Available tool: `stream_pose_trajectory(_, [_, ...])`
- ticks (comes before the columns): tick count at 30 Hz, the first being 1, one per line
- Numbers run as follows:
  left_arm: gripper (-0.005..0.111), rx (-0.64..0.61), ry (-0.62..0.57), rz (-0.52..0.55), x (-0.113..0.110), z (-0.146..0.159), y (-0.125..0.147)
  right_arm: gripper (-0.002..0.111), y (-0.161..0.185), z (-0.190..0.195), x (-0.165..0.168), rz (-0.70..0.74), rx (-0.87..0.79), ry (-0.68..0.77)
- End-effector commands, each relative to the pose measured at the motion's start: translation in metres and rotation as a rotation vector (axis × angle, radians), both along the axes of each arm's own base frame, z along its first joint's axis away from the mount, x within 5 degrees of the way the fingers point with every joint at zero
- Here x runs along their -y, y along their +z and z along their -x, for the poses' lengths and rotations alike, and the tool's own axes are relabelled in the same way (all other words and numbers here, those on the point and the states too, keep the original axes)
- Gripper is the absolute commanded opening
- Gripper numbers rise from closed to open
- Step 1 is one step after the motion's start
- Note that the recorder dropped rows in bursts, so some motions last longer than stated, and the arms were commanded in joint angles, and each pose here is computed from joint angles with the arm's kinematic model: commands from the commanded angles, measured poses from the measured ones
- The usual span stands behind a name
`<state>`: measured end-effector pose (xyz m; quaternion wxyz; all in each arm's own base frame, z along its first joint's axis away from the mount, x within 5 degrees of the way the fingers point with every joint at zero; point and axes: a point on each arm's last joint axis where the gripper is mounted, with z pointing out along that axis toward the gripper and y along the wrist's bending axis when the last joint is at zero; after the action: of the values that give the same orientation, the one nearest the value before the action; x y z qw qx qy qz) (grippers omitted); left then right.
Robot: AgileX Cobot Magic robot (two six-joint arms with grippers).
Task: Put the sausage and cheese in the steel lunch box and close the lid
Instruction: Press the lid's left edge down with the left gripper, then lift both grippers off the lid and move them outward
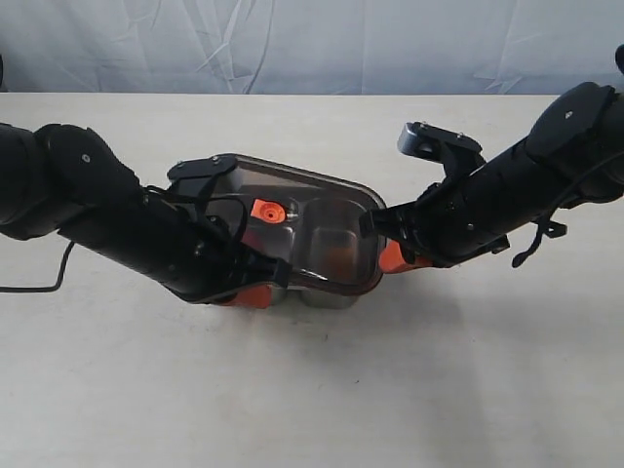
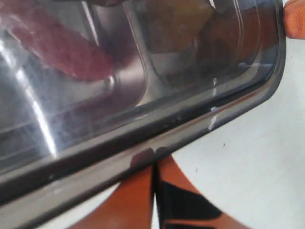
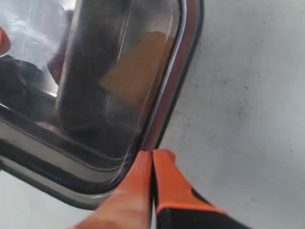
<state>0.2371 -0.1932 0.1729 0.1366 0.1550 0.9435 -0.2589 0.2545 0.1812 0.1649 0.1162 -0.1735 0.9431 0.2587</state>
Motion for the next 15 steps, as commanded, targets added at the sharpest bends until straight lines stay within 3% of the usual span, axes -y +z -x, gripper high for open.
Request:
stream_pose_trajectory(1, [0.0, 0.023, 0.012, 0.003, 0.0006, -0.0029, 0.0009, 0.0, 0.0018, -0.0008, 0.0003, -0.002, 0.026, 0.003])
stream_pose_trajectory(15, [0.0, 0.037, 0.0, -0.011, -0.0002, -0.0034, 0.0005, 0.0, 0.0099, -0.0026, 0.0019, -0.009, 0.073, -0.014])
